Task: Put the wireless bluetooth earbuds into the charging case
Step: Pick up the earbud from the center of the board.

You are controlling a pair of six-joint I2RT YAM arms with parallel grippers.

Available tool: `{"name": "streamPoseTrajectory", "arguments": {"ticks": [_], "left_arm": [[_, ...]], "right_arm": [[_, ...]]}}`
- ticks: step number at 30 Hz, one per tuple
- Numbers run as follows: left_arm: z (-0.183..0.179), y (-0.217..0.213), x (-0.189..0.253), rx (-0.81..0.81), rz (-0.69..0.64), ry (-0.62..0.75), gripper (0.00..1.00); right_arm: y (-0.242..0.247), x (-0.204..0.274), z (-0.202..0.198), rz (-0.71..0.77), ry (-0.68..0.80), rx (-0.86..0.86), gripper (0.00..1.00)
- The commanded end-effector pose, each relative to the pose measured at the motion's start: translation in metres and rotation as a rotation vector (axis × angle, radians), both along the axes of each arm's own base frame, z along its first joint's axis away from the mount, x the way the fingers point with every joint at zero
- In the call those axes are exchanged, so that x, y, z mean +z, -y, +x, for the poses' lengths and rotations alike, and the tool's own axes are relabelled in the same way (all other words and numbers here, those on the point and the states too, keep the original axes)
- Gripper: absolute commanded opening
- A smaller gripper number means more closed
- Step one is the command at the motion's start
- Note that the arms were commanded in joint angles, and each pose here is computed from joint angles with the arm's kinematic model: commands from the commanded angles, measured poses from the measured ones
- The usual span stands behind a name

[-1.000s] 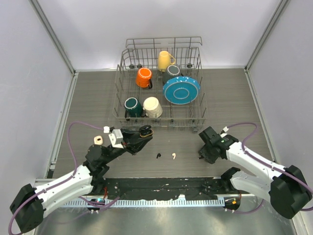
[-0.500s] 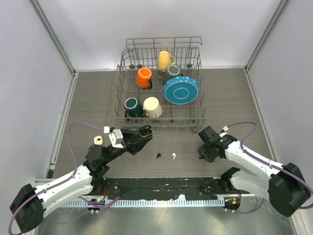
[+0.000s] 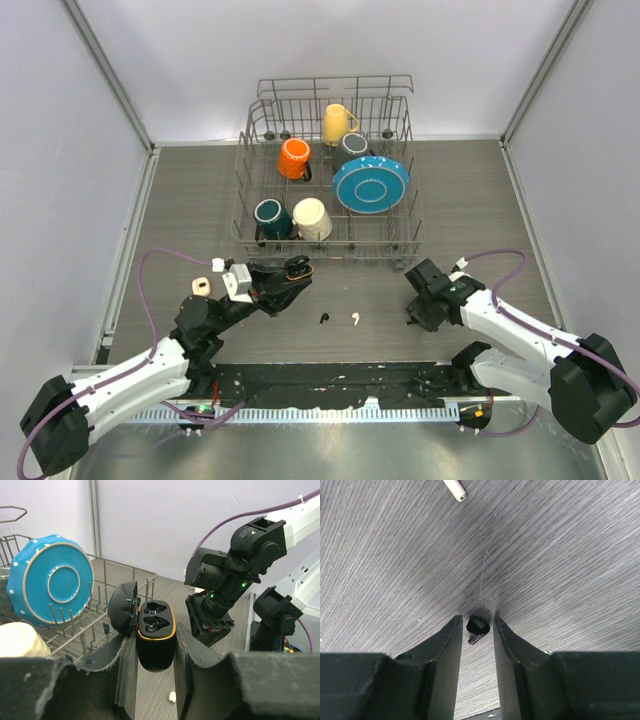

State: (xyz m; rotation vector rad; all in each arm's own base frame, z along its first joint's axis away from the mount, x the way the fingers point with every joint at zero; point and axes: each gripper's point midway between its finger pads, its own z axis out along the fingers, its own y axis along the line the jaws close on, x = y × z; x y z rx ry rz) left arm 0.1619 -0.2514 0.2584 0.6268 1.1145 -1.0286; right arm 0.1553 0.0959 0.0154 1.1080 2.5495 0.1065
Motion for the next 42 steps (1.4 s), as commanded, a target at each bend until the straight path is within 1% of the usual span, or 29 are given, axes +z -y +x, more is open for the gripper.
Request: {"name": "streamPoseTrajectory", "arguments": {"ticks": [1, 5, 14, 19, 22, 24, 29, 37, 42], "left_arm": [[0.0018, -0.0026, 0.0072, 0.019, -0.020, 0.028, 0.00], [0.0023, -0.0030, 0.0073, 0.021, -0.021, 0.027, 0.00], [0.0026, -0.0021, 0.0059, 0.021, -0.017, 0.025, 0.00], [0.0026, -0.0021, 0.0052, 0.020, -0.016, 0.024, 0.00], [0.0025, -0.0025, 0.0057, 0.021, -0.018, 0.023, 0.00], [0.0026, -0.0029, 0.0054, 0.023, -0.018, 0.024, 0.00], [0.0026, -0.0034, 0.0063, 0.024, -0.020, 0.025, 0.00], [0.0020, -0.0045, 0.0037, 0.026, -0.020, 0.020, 0.00], [0.0027, -0.0067, 0.0035, 0.037, -0.024, 0.021, 0.00]], "right_arm": [[0.0057, -0.0102, 0.0003, -0.026, 0.009, -0.026, 0.36], [0.0063, -0.0126, -0.0006, -0.026, 0.005, -0.027, 0.33], [0.0049, -0.0146, -0.0003, -0.019, 0.008, -0.020, 0.31], [0.0045, -0.0165, -0.0015, -0.022, -0.002, -0.006, 0.33], [0.0038, -0.0174, -0.0015, -0.023, -0.007, 0.000, 0.38], [0.0027, -0.0181, -0.0021, -0.022, -0.014, 0.011, 0.40], [0.0035, -0.0194, -0.0027, -0.031, -0.021, 0.023, 0.40], [0.0022, -0.0179, -0.0030, -0.032, -0.029, 0.033, 0.35], [0.0094, -0.0148, -0.0036, -0.082, -0.048, 0.036, 0.35]]}}
